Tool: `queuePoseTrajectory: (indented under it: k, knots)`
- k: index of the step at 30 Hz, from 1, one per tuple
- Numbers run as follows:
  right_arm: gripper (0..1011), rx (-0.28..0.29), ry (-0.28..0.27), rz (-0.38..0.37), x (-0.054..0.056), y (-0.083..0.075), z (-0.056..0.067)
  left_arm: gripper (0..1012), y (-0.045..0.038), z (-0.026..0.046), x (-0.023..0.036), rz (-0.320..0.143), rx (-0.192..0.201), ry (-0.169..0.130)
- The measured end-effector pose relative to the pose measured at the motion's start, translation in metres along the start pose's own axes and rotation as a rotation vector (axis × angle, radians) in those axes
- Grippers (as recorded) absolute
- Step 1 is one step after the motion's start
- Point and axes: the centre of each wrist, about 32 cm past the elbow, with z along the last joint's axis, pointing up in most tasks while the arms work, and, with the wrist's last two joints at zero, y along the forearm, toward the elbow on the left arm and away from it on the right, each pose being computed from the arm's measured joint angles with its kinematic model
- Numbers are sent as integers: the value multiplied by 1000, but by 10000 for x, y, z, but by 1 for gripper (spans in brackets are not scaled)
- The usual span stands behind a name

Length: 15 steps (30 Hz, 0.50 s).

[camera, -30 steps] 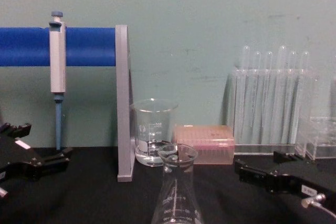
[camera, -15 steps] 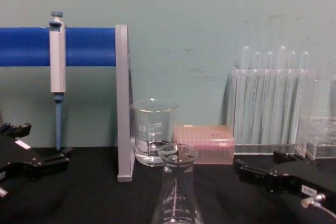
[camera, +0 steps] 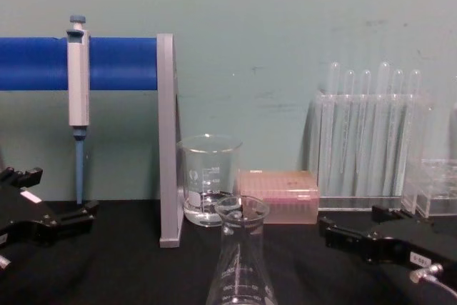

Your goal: Grasp the erlenmeyer flask with one hand, shake it three times, then place it back.

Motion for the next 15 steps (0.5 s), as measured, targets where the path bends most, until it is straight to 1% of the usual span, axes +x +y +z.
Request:
queuePoseTrajectory:
  k: [15]
  knots:
    - [1000, 0, 0, 0, 0, 0, 0, 1001, 0, 0, 0, 0, 0, 0]
